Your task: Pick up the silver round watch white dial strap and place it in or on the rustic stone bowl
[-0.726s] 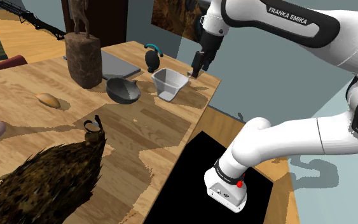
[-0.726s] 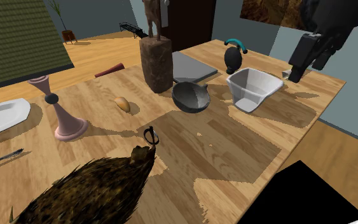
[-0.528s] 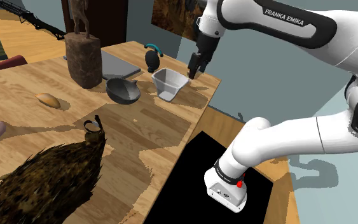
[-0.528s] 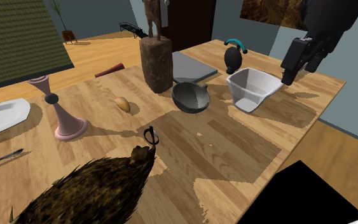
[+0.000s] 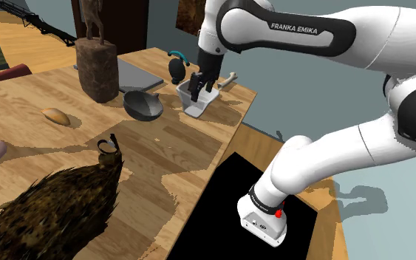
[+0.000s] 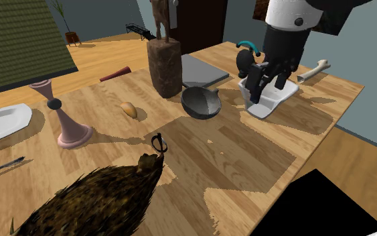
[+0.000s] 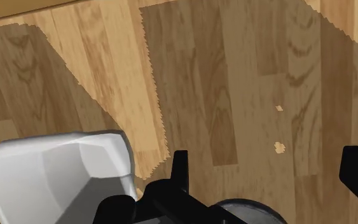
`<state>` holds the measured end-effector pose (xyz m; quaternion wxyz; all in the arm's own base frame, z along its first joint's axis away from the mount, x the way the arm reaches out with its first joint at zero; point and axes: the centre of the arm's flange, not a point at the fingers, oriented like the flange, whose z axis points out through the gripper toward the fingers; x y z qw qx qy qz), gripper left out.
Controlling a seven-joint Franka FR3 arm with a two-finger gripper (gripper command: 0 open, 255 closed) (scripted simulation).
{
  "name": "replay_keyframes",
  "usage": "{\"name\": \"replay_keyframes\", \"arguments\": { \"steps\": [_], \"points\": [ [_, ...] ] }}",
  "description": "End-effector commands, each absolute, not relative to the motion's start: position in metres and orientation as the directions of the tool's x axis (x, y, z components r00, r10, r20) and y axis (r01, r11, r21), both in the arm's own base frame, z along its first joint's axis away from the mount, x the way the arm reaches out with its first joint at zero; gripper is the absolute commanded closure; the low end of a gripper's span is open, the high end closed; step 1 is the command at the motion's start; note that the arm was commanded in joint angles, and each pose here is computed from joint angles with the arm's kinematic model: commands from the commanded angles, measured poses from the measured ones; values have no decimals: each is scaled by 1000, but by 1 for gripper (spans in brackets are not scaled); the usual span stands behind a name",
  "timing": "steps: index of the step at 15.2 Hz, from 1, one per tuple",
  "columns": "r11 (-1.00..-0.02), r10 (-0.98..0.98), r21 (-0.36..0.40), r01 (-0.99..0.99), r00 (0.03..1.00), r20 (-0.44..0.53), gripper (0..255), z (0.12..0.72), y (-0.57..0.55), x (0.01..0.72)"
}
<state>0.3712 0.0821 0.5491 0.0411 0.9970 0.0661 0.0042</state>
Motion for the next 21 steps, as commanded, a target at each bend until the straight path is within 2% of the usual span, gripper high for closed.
{"name": "replay_keyframes", "arguments": {
  "steps": [1, 21],
  "points": [
    [-986, 142, 84, 141, 990, 5, 0, 536, 103, 384],
    [-965, 243, 103, 241, 970, 12, 0, 411, 308, 495]
  ]
}}
